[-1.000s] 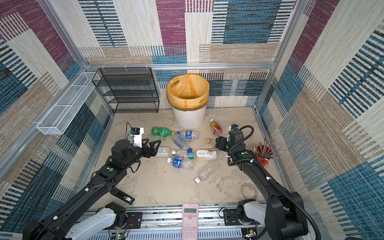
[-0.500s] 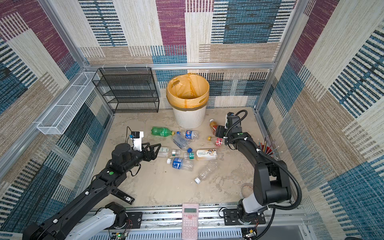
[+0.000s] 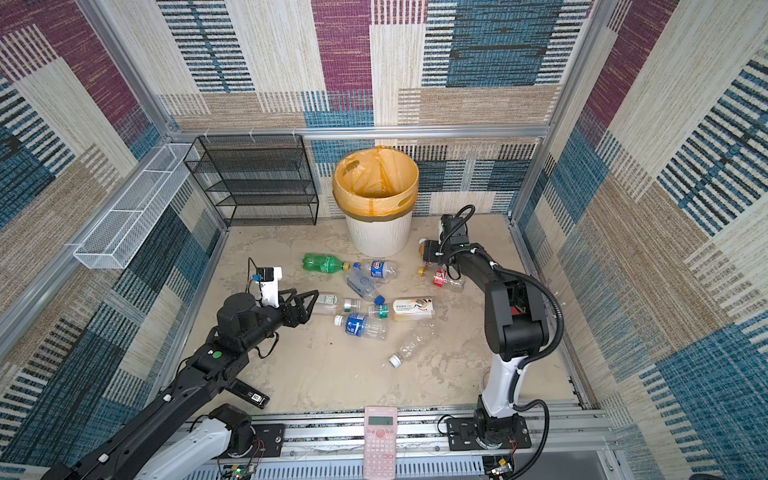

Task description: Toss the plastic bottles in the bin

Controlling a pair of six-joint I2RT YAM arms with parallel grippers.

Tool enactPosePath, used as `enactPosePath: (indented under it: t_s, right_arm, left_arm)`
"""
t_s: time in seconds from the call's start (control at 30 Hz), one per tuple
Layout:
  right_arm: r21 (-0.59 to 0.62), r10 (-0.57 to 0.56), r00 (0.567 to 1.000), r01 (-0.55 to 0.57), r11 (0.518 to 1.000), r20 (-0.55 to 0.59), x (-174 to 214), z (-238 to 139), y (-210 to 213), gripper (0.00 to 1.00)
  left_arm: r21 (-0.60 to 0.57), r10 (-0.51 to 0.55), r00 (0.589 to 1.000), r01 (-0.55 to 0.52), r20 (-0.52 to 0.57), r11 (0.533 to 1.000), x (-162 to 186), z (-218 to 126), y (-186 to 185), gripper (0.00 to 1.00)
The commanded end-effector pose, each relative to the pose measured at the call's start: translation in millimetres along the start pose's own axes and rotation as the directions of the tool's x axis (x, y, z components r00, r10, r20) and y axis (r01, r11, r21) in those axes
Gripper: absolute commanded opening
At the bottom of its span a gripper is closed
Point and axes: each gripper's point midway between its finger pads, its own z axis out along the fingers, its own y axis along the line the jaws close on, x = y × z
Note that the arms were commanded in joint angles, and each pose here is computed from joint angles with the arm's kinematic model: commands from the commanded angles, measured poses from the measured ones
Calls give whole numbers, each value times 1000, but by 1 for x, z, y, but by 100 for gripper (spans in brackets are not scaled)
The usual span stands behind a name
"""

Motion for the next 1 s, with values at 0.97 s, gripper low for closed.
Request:
enactPosePath:
  t_s: [0.97]
  right_arm:
    - [-40, -31, 998, 33, 999, 58, -23, -3, 10, 58]
  left_arm:
    - [-11, -18, 1000, 17, -3, 1000, 3, -3, 3, 84]
